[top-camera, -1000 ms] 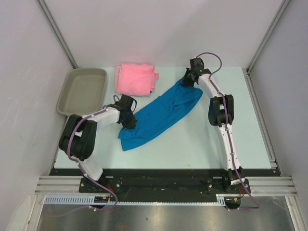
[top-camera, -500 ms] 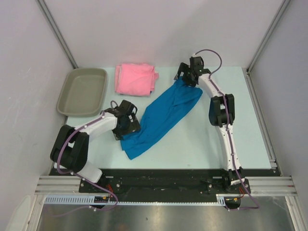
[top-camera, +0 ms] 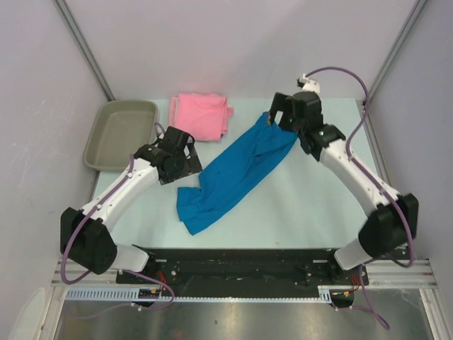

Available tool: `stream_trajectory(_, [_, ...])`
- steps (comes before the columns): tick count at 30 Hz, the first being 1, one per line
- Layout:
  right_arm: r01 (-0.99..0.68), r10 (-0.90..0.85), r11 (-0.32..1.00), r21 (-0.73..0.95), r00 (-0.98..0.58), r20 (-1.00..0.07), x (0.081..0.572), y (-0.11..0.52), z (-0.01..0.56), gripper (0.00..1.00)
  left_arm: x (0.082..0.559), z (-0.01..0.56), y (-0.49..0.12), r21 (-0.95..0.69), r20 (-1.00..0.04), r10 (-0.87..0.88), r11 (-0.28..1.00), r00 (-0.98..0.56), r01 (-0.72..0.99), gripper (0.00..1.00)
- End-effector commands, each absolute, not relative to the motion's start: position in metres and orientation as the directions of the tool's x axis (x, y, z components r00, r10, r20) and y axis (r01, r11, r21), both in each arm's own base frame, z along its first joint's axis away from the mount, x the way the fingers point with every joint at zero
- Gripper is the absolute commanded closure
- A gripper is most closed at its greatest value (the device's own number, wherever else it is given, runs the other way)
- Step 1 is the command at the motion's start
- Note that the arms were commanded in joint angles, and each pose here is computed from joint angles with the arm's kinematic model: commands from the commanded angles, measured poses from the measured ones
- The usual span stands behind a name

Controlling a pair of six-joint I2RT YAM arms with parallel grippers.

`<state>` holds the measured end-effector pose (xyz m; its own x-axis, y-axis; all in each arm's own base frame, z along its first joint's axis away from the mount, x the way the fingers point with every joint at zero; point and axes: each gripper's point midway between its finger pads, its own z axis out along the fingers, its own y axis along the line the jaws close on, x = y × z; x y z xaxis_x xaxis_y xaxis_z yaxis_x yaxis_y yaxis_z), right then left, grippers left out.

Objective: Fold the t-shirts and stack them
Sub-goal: Fold the tshirt

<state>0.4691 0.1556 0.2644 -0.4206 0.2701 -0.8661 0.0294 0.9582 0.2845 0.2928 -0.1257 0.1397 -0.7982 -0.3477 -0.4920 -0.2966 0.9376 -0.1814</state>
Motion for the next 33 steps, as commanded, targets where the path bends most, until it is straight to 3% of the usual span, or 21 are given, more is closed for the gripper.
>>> stream_trajectory(1, [-0.066,0.253,0.932,0.356,-0.583,-0.772,0.384,0.203,0.229,0.00,0.306,0.176,-0.113,-0.184,-0.575,-0.309,0.951,-0.758,-0.248,0.00])
stream_trajectory(2, [-0.142,0.201,0.912,0.384,-0.661,-0.723,0.351,0.228,0.203,0.00,0.306,0.178,-0.114,-0.200,-0.558,-0.313,0.950,-0.769,-0.241,0.00])
stream_trajectory(6, [-0.128,0.248,0.857,0.499,-0.747,-0.617,0.272,0.275,0.183,0.00,0.305,0.179,-0.094,-0.224,-0.544,-0.365,0.931,-0.755,-0.289,0.00])
stream_trajectory(12, [-0.089,0.286,0.803,0.590,-0.810,-0.513,0.203,0.329,0.148,0.00,0.297,0.178,-0.067,-0.293,-0.539,-0.453,0.891,-0.710,-0.347,0.00])
stream_trajectory(22, [0.032,0.343,0.717,0.696,-0.886,-0.313,0.165,0.396,0.094,0.01,0.271,0.160,-0.053,-0.274,-0.534,-0.449,0.893,-0.716,-0.356,0.00])
stream_trajectory(33, [0.089,0.328,0.693,0.715,-0.923,-0.203,0.156,0.426,0.046,0.04,0.271,0.158,-0.049,-0.273,-0.533,-0.444,0.896,-0.720,-0.351,0.00])
